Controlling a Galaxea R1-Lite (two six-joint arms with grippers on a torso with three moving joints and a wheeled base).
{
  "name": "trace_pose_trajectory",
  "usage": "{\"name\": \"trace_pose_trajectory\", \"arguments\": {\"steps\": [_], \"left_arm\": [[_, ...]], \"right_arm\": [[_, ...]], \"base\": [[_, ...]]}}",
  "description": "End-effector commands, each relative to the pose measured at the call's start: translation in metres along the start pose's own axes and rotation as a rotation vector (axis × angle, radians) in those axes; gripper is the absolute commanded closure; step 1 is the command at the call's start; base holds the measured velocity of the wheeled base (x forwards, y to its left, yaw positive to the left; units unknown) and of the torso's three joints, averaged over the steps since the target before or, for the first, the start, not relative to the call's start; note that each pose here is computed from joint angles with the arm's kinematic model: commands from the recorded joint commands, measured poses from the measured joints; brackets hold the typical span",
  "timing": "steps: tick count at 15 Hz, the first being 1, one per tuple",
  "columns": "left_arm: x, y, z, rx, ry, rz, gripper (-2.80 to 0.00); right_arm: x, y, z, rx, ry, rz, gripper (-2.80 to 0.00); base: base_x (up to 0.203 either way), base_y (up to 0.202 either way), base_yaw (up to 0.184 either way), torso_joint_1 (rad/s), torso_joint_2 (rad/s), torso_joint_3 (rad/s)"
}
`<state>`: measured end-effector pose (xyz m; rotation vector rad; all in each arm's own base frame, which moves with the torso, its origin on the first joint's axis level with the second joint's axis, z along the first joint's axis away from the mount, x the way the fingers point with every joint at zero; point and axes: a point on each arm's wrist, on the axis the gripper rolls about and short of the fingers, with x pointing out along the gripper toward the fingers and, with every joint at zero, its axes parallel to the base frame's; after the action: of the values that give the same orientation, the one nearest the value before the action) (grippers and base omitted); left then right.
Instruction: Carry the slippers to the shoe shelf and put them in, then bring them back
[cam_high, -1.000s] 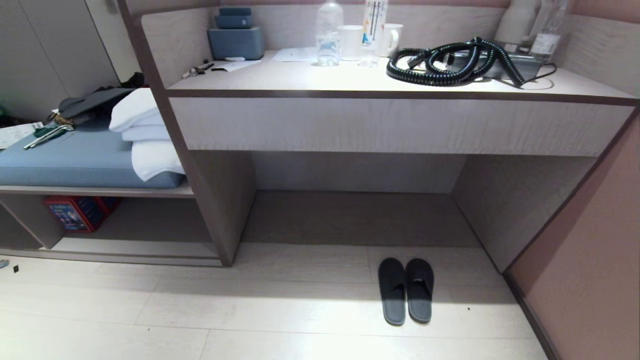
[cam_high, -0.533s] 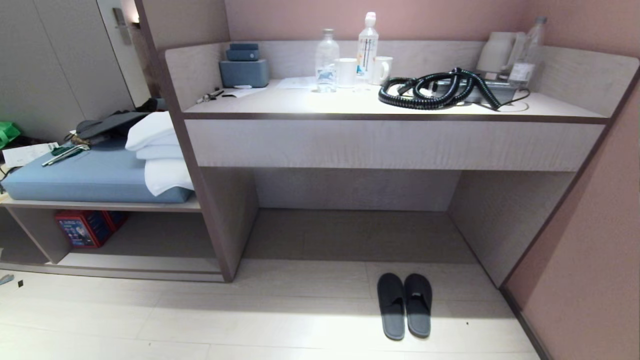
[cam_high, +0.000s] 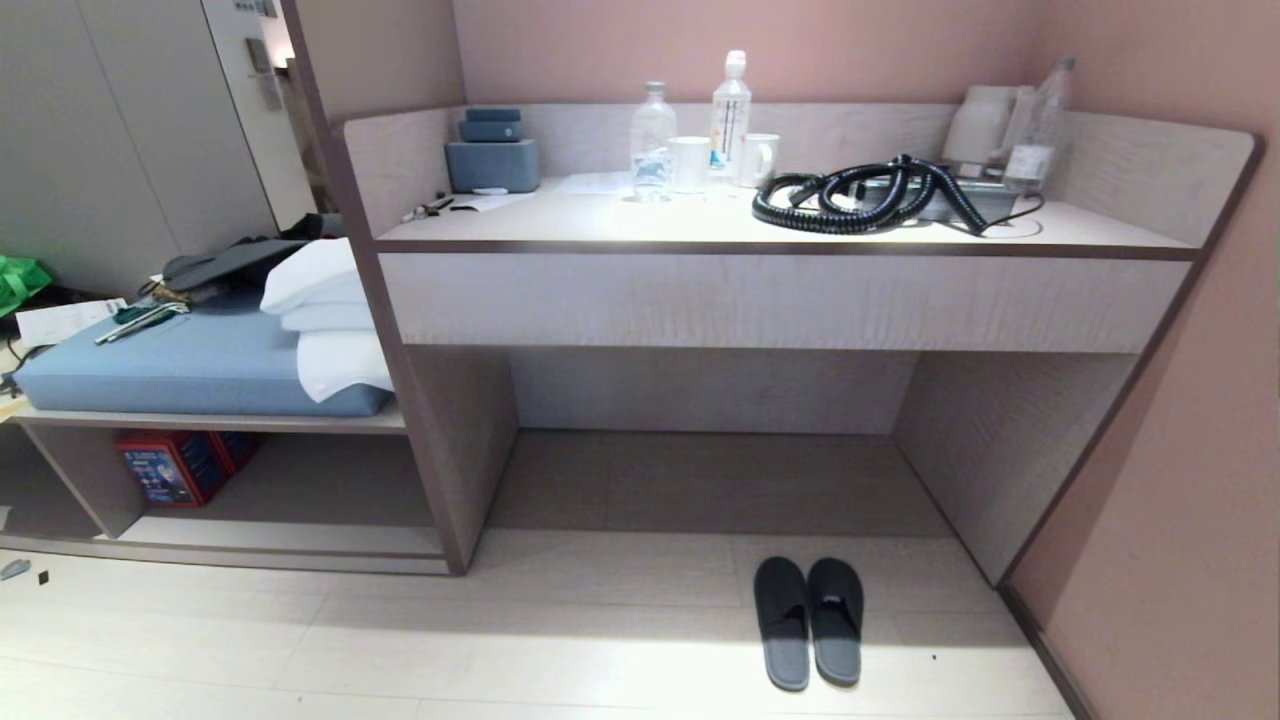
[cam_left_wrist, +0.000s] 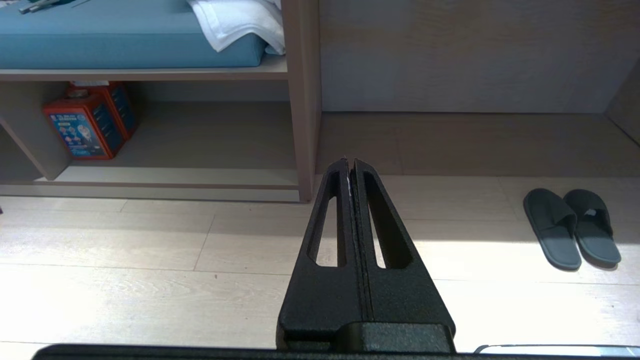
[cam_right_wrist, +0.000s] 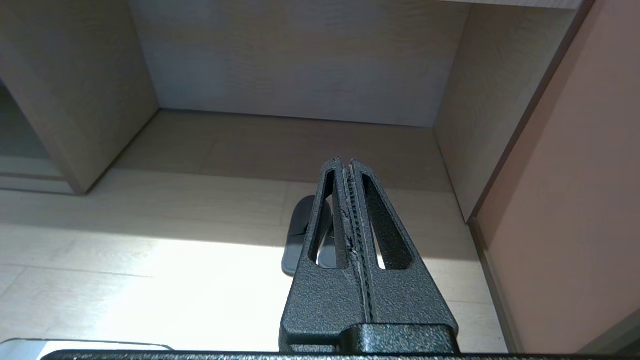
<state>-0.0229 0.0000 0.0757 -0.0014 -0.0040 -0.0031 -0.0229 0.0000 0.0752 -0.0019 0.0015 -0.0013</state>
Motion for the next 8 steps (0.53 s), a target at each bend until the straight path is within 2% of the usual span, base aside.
{"name": "trace_pose_trajectory", "arguments": {"steps": [1,4,8], "left_arm": [[0.0001,0.0,0.0001,0.0,0.001,0.0,0.0],[0.0001,0.0,0.0001,0.0,0.001,0.0,0.0],[0.0001,0.0,0.0001,0.0,0.001,0.0,0.0]], "right_arm": [[0.0001,0.0,0.0,-0.001,0.002,0.0,0.0],[0.0001,0.0,0.0,-0.001,0.002,0.001,0.0],[0.0001,0.0,0.0,-0.001,0.002,0.0,0.0]], "base": [[0.0,0.0,0.0,0.0,0.0,0.0],[0.001,0.02,-0.007,-0.001,0.0,0.001],[0.001,0.167,-0.005,0.002,0.0,0.006]]}}
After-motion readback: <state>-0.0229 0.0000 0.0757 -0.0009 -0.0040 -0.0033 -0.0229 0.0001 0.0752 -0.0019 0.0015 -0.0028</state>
